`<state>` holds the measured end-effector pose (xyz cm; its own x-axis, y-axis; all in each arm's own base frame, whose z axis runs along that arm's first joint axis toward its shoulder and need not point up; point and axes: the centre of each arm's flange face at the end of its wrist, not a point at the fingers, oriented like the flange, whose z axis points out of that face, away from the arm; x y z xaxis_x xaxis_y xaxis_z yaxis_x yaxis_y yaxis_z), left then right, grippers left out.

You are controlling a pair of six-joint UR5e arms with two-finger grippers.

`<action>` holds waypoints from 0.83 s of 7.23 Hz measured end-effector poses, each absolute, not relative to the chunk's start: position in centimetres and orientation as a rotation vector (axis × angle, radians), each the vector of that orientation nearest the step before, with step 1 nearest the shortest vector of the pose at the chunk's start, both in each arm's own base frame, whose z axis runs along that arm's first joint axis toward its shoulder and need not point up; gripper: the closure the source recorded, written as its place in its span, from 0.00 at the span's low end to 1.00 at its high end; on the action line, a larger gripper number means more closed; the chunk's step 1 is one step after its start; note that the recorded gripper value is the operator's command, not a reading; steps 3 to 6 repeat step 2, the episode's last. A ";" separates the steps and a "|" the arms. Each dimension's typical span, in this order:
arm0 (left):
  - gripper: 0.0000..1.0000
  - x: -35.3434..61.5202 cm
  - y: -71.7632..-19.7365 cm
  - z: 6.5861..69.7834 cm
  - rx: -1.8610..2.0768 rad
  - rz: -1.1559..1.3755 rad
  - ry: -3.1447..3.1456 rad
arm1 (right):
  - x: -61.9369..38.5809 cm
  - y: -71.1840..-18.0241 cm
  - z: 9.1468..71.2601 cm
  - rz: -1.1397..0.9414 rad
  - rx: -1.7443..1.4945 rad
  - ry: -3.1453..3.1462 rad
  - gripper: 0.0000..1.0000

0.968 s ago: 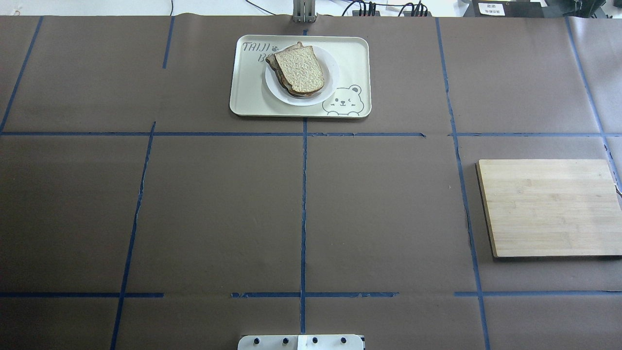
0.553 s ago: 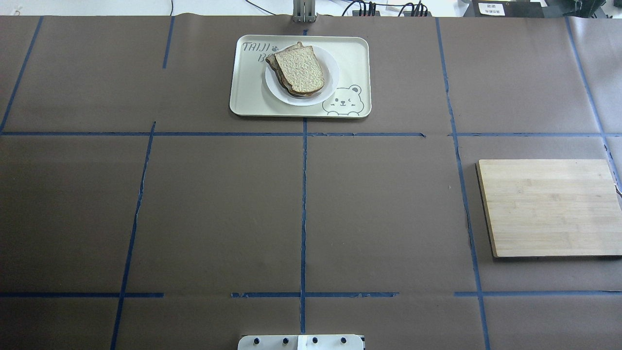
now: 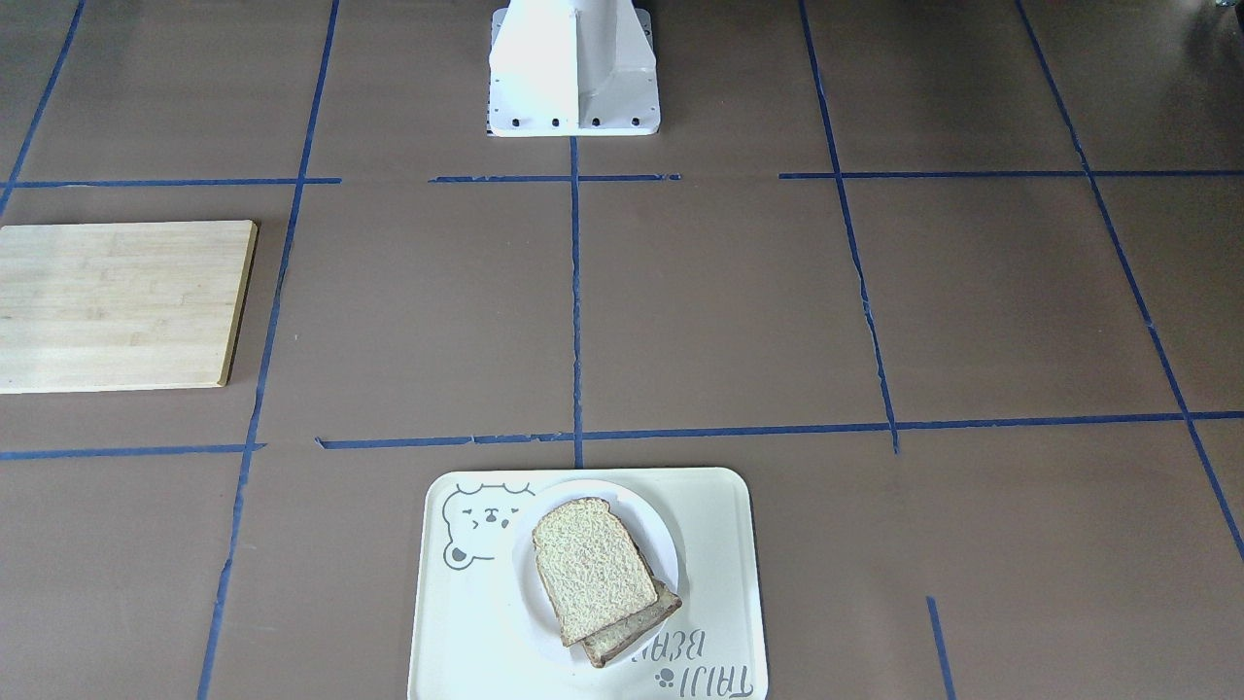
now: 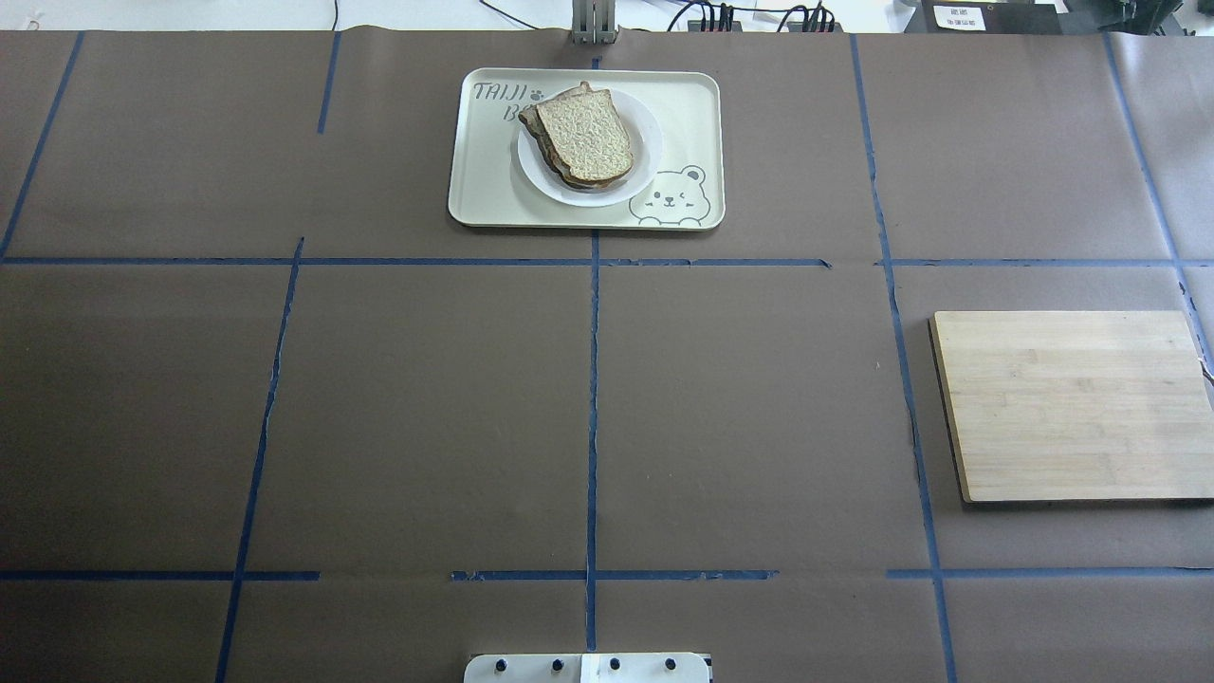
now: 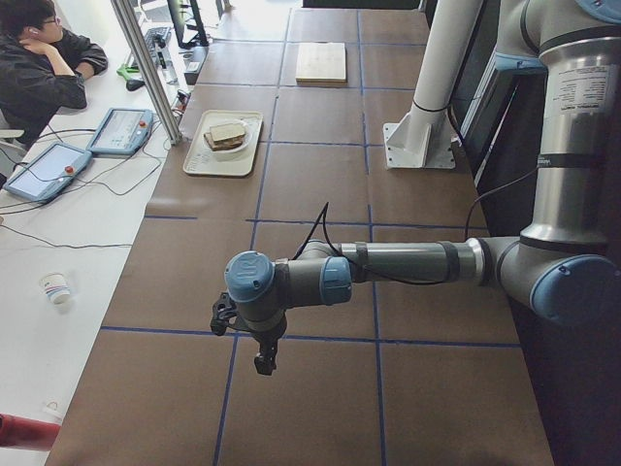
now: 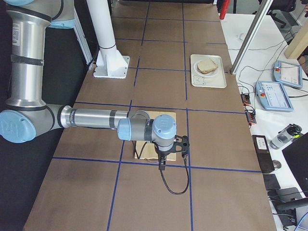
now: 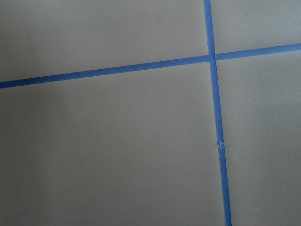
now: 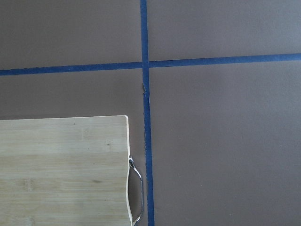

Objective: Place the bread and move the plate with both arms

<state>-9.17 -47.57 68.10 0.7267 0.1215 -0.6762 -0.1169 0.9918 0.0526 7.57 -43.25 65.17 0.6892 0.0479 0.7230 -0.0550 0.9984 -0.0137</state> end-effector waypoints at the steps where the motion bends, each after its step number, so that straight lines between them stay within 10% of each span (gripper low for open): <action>1: 0.00 -9.2 -47.6 68.1 0.007 0.132 0.746 | 7.6 -43.3 65.1 0.057 0.010 -0.808 0.00; 6: 0.00 -9.1 -47.6 68.1 0.008 0.132 0.747 | 7.6 -43.3 65.1 0.057 0.011 -0.808 0.00</action>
